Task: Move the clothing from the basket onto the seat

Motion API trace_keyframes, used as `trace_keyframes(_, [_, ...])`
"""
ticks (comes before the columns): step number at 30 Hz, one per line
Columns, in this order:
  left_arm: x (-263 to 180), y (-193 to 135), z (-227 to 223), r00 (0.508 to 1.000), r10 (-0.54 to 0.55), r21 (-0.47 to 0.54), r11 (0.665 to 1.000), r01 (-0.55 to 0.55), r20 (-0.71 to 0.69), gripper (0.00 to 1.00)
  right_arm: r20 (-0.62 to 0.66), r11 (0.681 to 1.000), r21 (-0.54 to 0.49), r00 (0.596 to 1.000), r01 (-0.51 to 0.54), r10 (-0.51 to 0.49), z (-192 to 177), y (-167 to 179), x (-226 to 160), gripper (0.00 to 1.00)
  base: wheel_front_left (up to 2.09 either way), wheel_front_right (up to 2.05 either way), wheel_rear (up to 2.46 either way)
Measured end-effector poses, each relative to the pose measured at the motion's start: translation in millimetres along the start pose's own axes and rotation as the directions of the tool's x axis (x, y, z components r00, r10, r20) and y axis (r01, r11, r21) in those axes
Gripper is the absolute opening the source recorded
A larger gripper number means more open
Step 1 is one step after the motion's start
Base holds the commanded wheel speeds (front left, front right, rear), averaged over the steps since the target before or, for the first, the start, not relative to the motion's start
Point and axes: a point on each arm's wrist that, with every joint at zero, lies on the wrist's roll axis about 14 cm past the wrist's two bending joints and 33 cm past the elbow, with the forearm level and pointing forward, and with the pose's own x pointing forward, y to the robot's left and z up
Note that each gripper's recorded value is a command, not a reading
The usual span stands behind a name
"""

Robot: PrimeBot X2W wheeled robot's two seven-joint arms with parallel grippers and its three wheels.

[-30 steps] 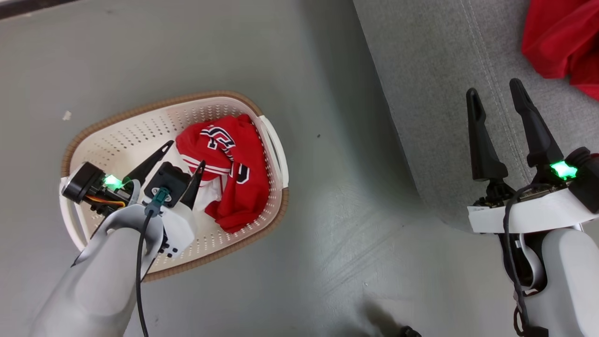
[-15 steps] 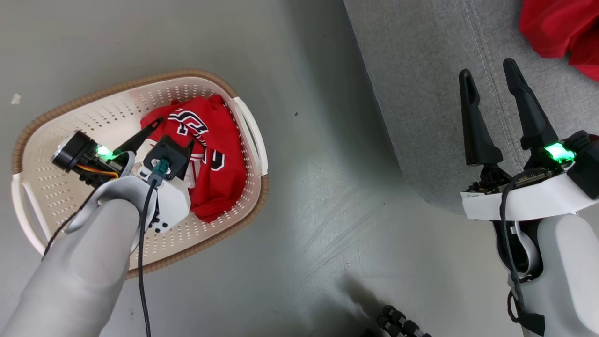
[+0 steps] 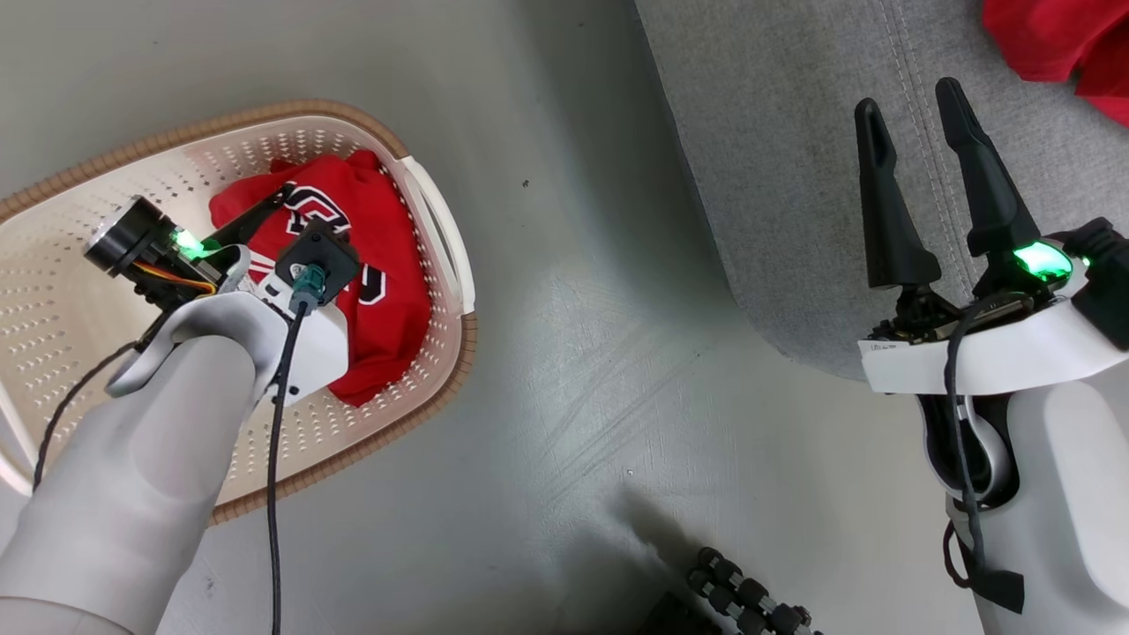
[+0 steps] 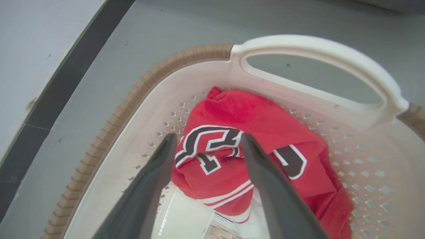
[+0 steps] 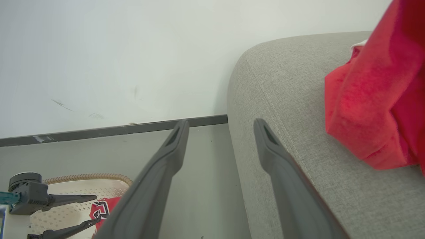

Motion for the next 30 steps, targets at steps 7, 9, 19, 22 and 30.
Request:
trace_keyframes(7, [13,-1,-5,1.0,-0.014,0.057,0.998,0.016,-0.024,1.0,-0.01,1.0,0.002,1.0,-0.001,0.001,-5,0,3,1.0,0.0,0.0,0.0])
trace_keyframes(9, [16,-1,-6,0.999,-0.013,0.068,0.998,0.015,-0.036,1.0,-0.016,1.0,0.0,1.0,-0.001,0.001,-7,-1,3,1.0,0.0,0.0,0.0])
trace_keyframes(19, [23,-10,-26,0.992,-0.033,0.088,0.995,0.044,-0.123,0.0,-0.026,1.0,0.007,1.0,0.009,-0.009,-11,-4,5,1.0,0.0,0.0,0.0])
trace_keyframes(22, [22,-9,-31,0.99,-0.026,0.09,0.995,0.039,-0.137,0.0,-0.026,1.0,0.008,1.0,0.01,-0.01,-11,-4,4,1.0,0.0,0.0,0.0])
trace_keyframes(30, [20,-6,-27,0.992,-0.002,0.076,0.997,0.012,-0.125,0.0,-0.024,1.0,0.011,1.0,0.019,-0.019,-11,-7,6,1.0,0.0,0.0,0.0])
